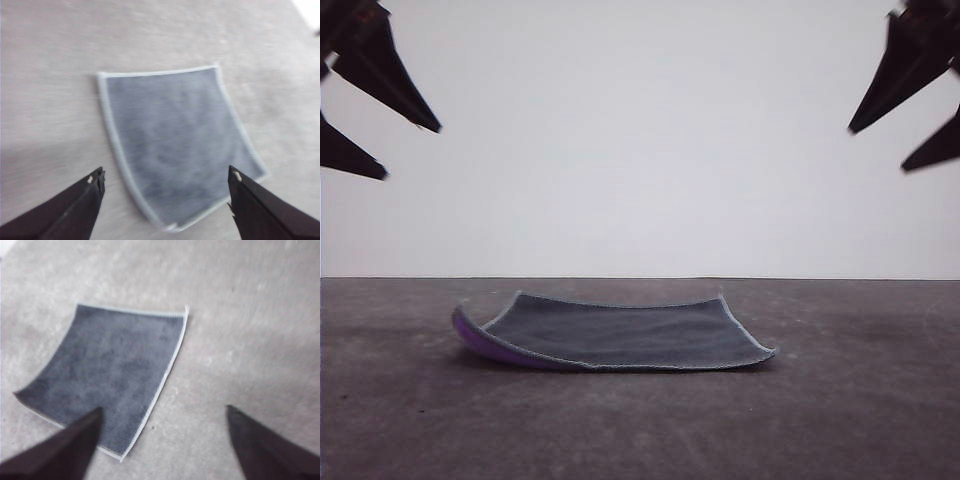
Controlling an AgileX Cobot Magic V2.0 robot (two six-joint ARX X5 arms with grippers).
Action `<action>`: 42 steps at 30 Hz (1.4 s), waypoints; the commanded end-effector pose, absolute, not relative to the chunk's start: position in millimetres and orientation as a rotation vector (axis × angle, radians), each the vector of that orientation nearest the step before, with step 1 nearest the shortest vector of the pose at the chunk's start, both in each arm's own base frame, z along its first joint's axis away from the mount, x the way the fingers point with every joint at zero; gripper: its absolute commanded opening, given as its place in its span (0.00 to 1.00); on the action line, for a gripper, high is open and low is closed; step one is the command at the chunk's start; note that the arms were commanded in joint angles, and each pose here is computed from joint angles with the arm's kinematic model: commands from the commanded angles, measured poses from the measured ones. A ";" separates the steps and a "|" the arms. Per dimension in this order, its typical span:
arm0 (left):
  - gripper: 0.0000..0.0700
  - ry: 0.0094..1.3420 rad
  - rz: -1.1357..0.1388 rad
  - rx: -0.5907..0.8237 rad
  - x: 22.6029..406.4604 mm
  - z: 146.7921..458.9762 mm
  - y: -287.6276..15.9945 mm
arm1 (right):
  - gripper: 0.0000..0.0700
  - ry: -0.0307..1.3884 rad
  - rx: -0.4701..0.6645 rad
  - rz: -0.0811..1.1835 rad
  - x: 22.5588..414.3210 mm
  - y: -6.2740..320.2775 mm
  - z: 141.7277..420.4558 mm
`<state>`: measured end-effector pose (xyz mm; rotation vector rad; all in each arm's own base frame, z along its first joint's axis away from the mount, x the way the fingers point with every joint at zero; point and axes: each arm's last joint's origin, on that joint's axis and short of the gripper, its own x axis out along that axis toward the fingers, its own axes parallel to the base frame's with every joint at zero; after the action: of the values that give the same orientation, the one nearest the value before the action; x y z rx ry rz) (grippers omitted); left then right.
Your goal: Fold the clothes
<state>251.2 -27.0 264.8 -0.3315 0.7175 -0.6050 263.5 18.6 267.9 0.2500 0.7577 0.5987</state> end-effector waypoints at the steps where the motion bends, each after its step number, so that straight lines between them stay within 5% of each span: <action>1: 0.68 0.715 -0.623 -0.364 262.6 263.6 -30.3 | 0.84 0.756 0.259 0.614 274.8 23.7 263.8; 13: 0.68 0.851 -0.632 -0.386 334.1 216.9 -44.3 | 0.84 0.766 0.312 0.659 327.5 52.4 211.7; 25: 0.67 0.892 -0.627 -0.369 408.6 197.9 -59.9 | 0.84 0.774 0.325 0.688 379.5 77.6 206.5; 42: 0.67 0.957 -0.583 -0.347 430.5 157.3 -65.3 | 0.84 0.899 0.359 0.683 422.8 97.7 159.3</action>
<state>424.3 -63.1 162.1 -0.3674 0.9642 -0.5745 417.6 93.9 162.4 0.3579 0.9028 0.6787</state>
